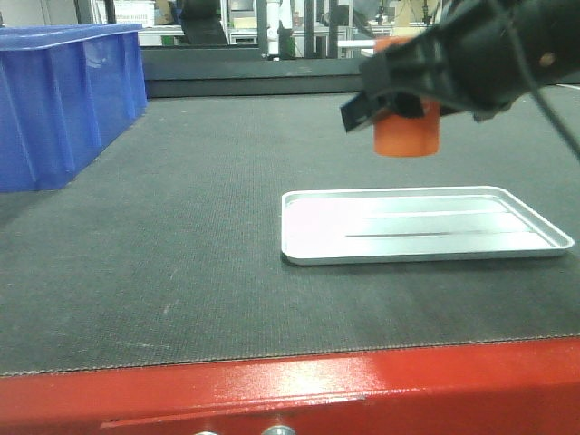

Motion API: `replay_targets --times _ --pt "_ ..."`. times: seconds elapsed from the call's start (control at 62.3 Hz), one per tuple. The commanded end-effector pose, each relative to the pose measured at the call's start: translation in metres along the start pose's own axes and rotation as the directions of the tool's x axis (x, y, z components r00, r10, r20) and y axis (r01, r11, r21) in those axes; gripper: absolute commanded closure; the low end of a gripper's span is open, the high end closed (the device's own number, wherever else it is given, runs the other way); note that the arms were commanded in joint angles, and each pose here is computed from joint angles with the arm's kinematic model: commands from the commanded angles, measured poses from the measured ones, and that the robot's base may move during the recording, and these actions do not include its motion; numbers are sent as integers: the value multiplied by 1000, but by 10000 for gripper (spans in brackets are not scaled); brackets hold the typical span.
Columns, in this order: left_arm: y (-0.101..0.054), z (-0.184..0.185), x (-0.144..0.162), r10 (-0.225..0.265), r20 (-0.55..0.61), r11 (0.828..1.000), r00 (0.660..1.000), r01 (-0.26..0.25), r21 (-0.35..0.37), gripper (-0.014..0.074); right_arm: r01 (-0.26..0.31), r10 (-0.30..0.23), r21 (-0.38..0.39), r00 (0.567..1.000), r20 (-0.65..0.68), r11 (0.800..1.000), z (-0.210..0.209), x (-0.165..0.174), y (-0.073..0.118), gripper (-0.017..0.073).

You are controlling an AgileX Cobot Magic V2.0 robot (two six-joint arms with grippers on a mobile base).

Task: Grab orange capacitor from left shelf to right conveyor
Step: 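Move the right gripper over the silver tray and lower the capacitor, then open the right gripper, releasing the capacitor upright on the tray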

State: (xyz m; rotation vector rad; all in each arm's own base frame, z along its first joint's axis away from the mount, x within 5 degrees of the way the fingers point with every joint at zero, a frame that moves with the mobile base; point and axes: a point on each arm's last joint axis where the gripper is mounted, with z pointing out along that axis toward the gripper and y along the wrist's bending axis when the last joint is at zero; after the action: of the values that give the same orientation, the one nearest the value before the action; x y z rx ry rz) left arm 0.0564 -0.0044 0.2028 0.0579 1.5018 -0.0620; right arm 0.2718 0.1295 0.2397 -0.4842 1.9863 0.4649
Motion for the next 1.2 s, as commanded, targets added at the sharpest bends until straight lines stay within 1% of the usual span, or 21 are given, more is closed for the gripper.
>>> replay_targets --times 0.0,0.096,0.177,0.225,0.321,0.369,0.433,0.514,0.594,0.658,0.738,0.771,0.819,0.867,0.915,0.995,1.188 --pt "0 0 -10 -6 88 1000 996 6 2 699 2 1 -39 996 92 999 2 -16 -7 511" --pt "0 0 -10 -6 88 1000 996 6 2 699 23 -18 -53 995 99 998 11 -10 -17 511" --pt "0 0 -10 -6 88 1000 996 6 2 699 59 -49 -79 992 118 995 17 -7 -21 511" --pt "0 0 -10 -6 88 1000 996 6 2 699 92 -79 -97 988 130 991 21 -4 -21 511" --pt "0 0 -10 -6 88 1000 996 6 2 699 151 -137 -109 982 127 982 28 2 -22 511" --pt "0 0 -10 -6 88 1000 996 6 2 699 167 -153 -113 980 126 979 32 6 -23 511" --pt "0 0 -10 -6 88 1000 996 6 2 699 176 -160 -122 979 127 977 36 9 -23 511" --pt "0 0 -10 -6 88 1000 996 6 2 699 158 -143 -123 983 119 980 42 15 -25 501" --pt "0 0 -10 -6 88 1000 996 6 2 699 102 -87 -112 988 126 988 46 17 -29 438" --pt "0 0 -10 -6 88 1000 996 6 2 699 63 -47 -107 988 145 992 48 18 -33 356" --pt "0 0 -10 -6 88 1000 996 6 2 699 32 -14 -107 985 173 994 49 17 -36 218" --pt "0 0 -10 -12 88 1000 996 12 3 699 27 -7 -109 983 182 994 49 16 -37 153" --pt "0 0 -10 -6 88 1000 996 6 2 699 29 -7 -110 982 190 993 49 16 -37 71" --pt "0 0 -10 -6 88 1000 996 6 2 699 43 -22 -107 981 193 993 49 16 -37 11" --pt "0 0 -10 -6 88 1000 996 6 2 699 62 -41 -103 980 195 993 49 16 -37 -26" --pt "0 0 -10 -6 88 1000 996 6 2 699 78 -57 -100 979 196 992 49 16 -37 -38" --pt "0 0 -10 -6 88 1000 996 6 2 699 82 -60 -100 977 205 992 47 13 -36 -38"
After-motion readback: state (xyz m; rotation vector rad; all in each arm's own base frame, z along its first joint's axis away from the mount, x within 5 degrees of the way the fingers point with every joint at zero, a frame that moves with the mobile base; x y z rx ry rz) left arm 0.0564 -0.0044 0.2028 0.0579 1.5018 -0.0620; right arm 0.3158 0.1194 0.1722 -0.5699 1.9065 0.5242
